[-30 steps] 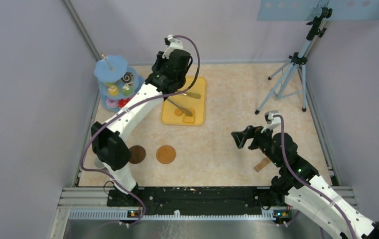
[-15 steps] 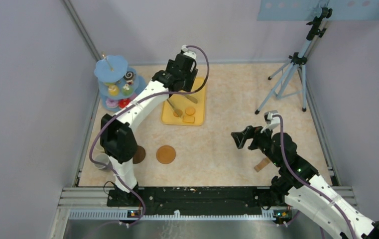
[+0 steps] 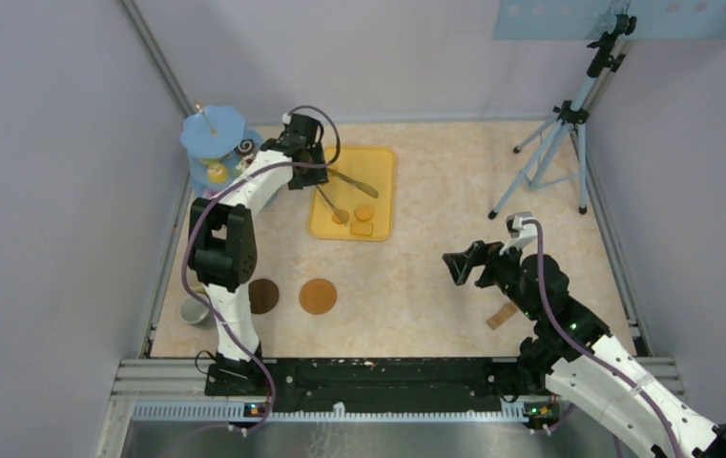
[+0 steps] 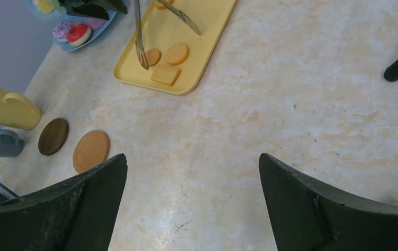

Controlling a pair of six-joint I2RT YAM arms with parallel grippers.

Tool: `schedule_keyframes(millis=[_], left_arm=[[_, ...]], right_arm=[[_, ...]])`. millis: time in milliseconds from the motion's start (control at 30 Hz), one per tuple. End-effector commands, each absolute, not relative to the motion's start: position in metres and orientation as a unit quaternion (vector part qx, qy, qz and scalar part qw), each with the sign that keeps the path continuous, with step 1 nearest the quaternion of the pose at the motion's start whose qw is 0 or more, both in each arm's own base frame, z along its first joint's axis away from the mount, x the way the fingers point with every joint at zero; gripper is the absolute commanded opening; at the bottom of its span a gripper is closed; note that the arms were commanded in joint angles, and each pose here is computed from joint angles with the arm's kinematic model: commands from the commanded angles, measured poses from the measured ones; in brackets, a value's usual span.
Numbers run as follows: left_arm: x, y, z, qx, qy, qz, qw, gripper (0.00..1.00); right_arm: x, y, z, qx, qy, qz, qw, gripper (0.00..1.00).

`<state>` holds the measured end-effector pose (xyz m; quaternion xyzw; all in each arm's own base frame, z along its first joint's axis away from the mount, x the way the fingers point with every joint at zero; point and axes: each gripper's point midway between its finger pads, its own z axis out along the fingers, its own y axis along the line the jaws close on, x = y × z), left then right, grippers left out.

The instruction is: Serve the afternoon tea

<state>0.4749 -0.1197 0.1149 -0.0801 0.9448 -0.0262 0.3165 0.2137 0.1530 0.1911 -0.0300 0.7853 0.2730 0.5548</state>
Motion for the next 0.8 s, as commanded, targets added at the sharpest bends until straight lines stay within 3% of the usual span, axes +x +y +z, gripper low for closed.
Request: schedule_keyframes(millis=[0, 333, 767], left_arm=[[0.482, -0.133, 0.1, -0.157, 0.931, -0.039, 0.327, 0.58], [0.488, -0.135, 0.063, -0.15, 0.938, -0.033, 0.311, 0.48], [0.5, -0.134, 0.081, -0.106, 0.931, -0.03, 0.347, 0.08]], right_arm=[[0.216, 0.151, 0.203, -0.021, 0.777, 0.277, 0.565, 0.94], [0.216, 0.151, 0.206, -0.018, 0.774, 0.281, 0.568, 0.94], [0.215, 0.149, 0.209, -0.015, 0.774, 0.28, 0.568, 0.94]])
